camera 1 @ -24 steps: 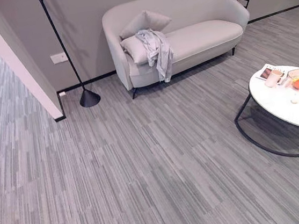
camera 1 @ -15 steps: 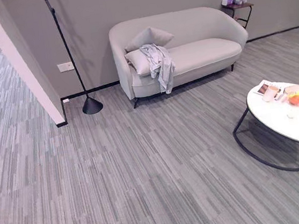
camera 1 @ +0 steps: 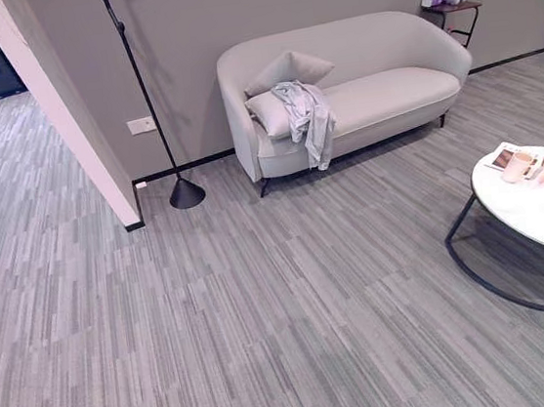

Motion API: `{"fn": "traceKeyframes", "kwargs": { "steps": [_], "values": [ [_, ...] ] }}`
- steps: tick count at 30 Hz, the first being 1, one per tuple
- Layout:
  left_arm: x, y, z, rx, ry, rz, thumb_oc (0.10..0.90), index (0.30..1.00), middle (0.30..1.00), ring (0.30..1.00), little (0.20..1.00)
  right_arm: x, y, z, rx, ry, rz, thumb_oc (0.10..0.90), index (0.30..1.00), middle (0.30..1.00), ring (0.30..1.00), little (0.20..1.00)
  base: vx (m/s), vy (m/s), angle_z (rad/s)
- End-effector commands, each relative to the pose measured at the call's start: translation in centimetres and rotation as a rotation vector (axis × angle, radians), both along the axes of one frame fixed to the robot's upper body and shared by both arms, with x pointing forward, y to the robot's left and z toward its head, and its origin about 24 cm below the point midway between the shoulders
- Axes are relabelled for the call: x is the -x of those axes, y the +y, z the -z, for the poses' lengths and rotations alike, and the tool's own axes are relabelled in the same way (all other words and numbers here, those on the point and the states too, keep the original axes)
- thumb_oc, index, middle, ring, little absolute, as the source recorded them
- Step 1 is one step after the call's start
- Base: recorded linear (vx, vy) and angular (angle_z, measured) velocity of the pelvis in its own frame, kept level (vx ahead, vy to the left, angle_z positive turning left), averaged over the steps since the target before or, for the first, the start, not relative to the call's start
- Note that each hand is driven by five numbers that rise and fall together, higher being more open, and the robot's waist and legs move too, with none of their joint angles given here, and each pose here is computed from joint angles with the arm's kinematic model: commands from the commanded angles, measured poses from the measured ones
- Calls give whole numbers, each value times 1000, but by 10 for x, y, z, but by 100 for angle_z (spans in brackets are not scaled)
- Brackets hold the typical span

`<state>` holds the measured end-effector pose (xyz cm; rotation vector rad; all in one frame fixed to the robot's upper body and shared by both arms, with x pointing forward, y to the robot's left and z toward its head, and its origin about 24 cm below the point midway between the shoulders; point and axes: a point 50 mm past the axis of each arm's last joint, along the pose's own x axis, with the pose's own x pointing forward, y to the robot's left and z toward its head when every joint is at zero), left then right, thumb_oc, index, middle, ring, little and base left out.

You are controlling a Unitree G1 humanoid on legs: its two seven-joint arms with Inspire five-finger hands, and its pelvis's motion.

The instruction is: Hang the clothes on the sofa on the clothes rack.

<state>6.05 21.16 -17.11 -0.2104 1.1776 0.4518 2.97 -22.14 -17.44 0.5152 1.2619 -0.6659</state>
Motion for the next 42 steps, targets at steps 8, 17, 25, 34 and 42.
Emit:
{"fn": "traceKeyframes", "kwargs": {
  "steps": [8,17,25,34,42],
  "values": [
    [-22,-11,-2,-1,-24,172,800,900,900,900,900,-45,31,-1,-108,-147,-49,800,900,900,900,900,58,134,11],
    [-31,-8,-4,-21,-36,228,800,900,900,900,900,-51,32,-2,-121,-162,-3,800,900,900,900,900,329,-200,15],
    [-31,-9,-4,-36,-46,230,800,900,900,900,900,-45,20,-2,-77,-148,-5,800,900,900,900,900,417,-271,22],
    [-48,-1,-11,-51,-128,122,800,900,900,900,900,-93,1,-18,76,-228,-299,800,900,900,900,900,385,-410,-6],
    [-10,13,-4,-62,-7,-29,800,900,900,900,900,-111,25,-20,59,-287,-383,800,900,900,900,900,396,8,-24]
  ]
}}
